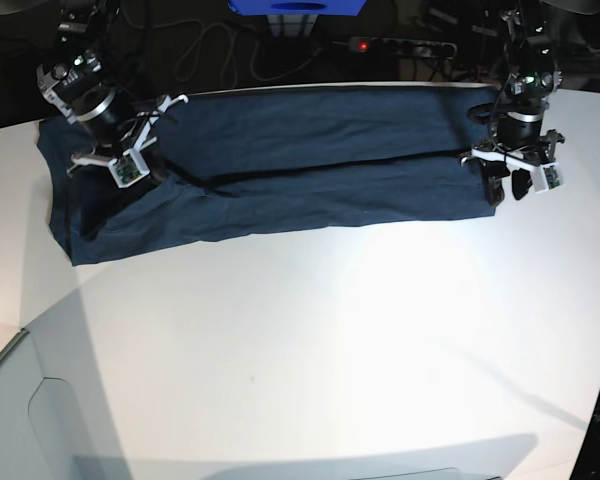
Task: Fold the T-shirt properly
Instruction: 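Move the right gripper along the strip to its end corner, then pinch the strip ends with the right and left grippers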
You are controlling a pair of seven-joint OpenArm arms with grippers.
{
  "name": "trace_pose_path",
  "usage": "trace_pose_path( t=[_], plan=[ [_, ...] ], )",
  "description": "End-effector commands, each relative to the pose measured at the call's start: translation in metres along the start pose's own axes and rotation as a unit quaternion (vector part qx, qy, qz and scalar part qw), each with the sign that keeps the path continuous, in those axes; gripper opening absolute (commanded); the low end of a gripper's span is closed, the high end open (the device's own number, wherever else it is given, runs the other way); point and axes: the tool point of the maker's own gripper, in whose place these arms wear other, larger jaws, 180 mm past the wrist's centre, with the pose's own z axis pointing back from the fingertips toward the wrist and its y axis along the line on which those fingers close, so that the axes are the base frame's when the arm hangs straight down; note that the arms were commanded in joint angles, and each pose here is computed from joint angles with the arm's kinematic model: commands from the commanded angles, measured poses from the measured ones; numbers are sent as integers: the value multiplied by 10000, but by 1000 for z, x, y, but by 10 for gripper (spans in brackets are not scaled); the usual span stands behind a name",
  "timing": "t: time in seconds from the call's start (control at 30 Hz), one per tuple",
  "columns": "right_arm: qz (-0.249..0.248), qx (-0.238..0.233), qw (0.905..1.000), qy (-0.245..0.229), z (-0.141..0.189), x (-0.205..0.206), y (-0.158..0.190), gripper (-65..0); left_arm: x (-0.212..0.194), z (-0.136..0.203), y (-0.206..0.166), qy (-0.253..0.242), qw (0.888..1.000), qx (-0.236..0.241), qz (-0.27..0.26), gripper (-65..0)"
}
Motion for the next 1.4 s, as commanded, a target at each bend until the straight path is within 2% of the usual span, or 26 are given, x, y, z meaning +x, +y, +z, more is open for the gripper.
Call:
trace_pose_path(
  t=[0.0,0.5,0.6,0.8,0.87,0.97,1.13,1.2,1.37],
  plan=[
    [37,88,9995,-308,3,13,5,-650,13,2,0,-222,9997,-30,-47,-382],
    [-84,209,9997,-55,7,-8,14,-647,14,2,-1,-229,9997,-41,-41,-382],
    [-112,247,9996,24,9,-14,18,-579,15,2,-1,-236,9997,-44,-43,-382],
    [-131,270,9995,74,16,-19,22,-318,29,5,15,-418,9990,161,-45,-381],
    [-75,225,9997,16,18,-14,20,-266,36,7,17,-508,9985,198,-59,-380],
    [27,31,10000,-49,24,-7,8,-249,48,11,21,-664,9974,250,-83,-364],
    [63,-250,9995,-192,16,5,-17,-247,48,13,18,-673,9974,230,-72,-260],
    [0,-260,9995,-190,10,3,-22,-246,44,13,16,-635,9978,208,-34,-252],
    [-246,-210,9994,-105,-14,-8,-35,-248,19,12,-18,-357,9991,-170,131,-252]
  ],
)
